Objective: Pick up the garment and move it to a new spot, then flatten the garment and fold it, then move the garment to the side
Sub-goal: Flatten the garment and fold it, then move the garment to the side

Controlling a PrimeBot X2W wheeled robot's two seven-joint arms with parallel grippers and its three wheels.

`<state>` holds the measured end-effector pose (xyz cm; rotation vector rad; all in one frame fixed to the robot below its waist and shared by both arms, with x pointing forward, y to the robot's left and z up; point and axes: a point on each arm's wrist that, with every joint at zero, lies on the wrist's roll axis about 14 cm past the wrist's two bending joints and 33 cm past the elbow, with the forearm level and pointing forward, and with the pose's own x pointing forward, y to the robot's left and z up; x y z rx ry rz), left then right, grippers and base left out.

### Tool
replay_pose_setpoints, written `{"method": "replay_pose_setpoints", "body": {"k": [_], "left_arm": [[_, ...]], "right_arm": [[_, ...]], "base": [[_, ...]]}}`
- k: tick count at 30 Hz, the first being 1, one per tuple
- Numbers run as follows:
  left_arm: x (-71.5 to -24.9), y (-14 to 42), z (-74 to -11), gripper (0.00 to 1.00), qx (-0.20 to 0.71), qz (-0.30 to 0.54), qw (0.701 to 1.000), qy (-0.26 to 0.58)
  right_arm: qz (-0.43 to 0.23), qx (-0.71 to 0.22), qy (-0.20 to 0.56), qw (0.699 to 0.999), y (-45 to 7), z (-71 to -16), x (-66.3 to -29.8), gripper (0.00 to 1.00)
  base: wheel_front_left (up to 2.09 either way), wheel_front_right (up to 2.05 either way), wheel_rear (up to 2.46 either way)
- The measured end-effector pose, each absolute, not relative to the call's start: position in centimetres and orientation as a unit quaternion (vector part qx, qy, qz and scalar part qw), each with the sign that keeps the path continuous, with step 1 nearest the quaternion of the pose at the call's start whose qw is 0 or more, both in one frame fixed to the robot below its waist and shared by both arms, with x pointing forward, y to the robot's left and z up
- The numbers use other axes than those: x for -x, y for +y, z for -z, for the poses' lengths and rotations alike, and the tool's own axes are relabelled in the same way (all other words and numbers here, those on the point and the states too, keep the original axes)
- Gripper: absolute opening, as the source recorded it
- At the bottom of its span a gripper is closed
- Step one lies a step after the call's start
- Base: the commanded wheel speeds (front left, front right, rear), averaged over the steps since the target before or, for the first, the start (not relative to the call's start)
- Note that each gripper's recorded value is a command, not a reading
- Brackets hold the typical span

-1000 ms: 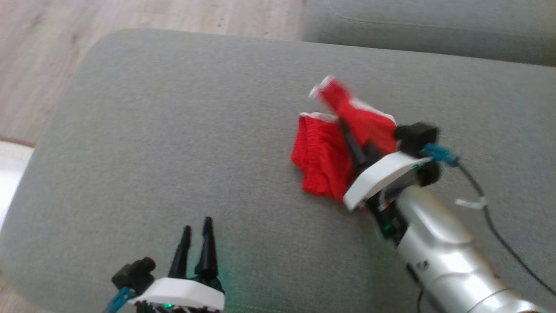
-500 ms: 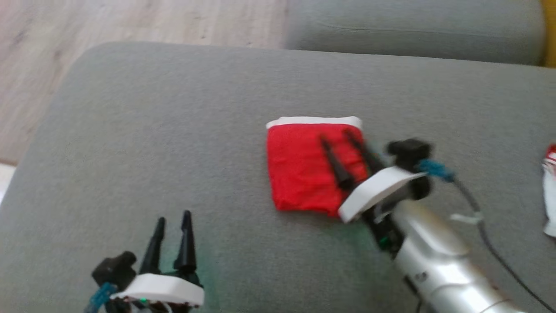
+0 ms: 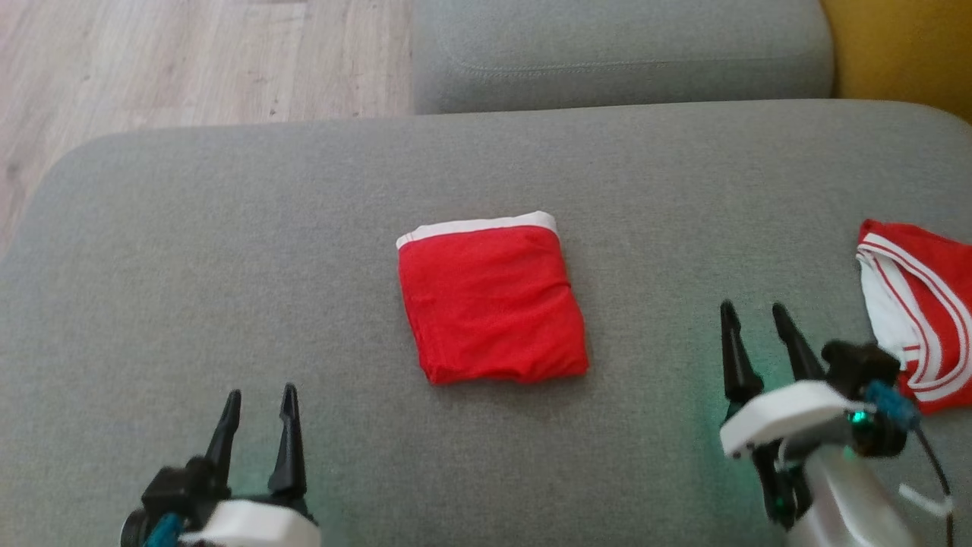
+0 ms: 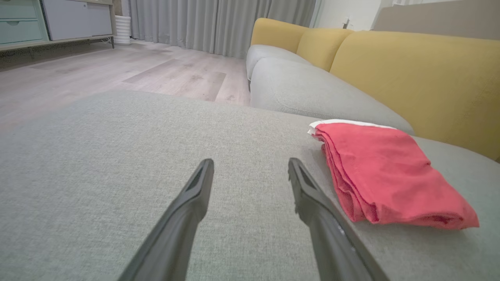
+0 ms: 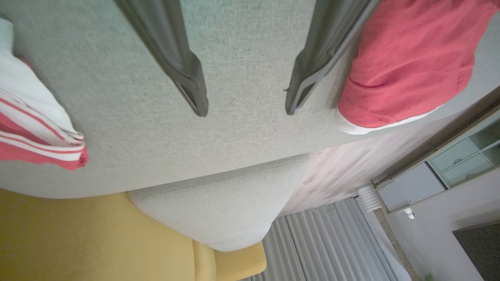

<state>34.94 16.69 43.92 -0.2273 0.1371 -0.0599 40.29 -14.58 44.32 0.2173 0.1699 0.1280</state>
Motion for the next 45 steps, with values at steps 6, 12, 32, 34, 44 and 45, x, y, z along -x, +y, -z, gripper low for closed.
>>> {"method": "replay_pose_setpoints", "body": {"k": [6, 12, 32, 34, 44, 45], "left_arm": [[-34.1, 16.8, -42.9, 1.0, 0.099, 0.023, 0.991, 0.084], [-34.0, 16.5, -42.6, 1.0, 0.104, 0.024, 0.99, 0.09], [-32.0, 18.4, -40.9, 1.0, 0.124, -0.02, 0.985, 0.121], [-31.9, 18.6, -40.4, 1.0, 0.123, -0.025, 0.984, 0.128], [-34.7, 14.4, -40.4, 1.0, 0.122, 0.051, 0.983, 0.13], [-35.3, 13.4, -40.6, 1.0, 0.123, 0.069, 0.982, 0.127]], "right_arm": [[-0.052, -0.118, 0.114, 0.985, -14.9, -42.1, -37.7, 1.0], [-0.067, -0.125, 0.121, 0.982, -13.7, -41.7, -37.7, 1.0], [-0.227, -0.102, 0.225, 0.942, -0.7, -37.6, -44.4, 0.0], [-0.232, -0.1, 0.225, 0.941, -0.4, -37.4, -44.7, 0.0], [-0.168, -0.12, 0.183, 0.961, -5.7, -39.3, -45.0, 0.0], [-0.155, -0.123, 0.181, 0.963, -6.8, -39.4, -44.7, 0.0]], "base": [[0.0, 0.0, 0.0], [0.0, 0.0, 0.0], [0.0, 0.0, 0.0], [0.0, 0.0, 0.0], [0.0, 0.0, 0.0], [0.0, 0.0, 0.0]]}}
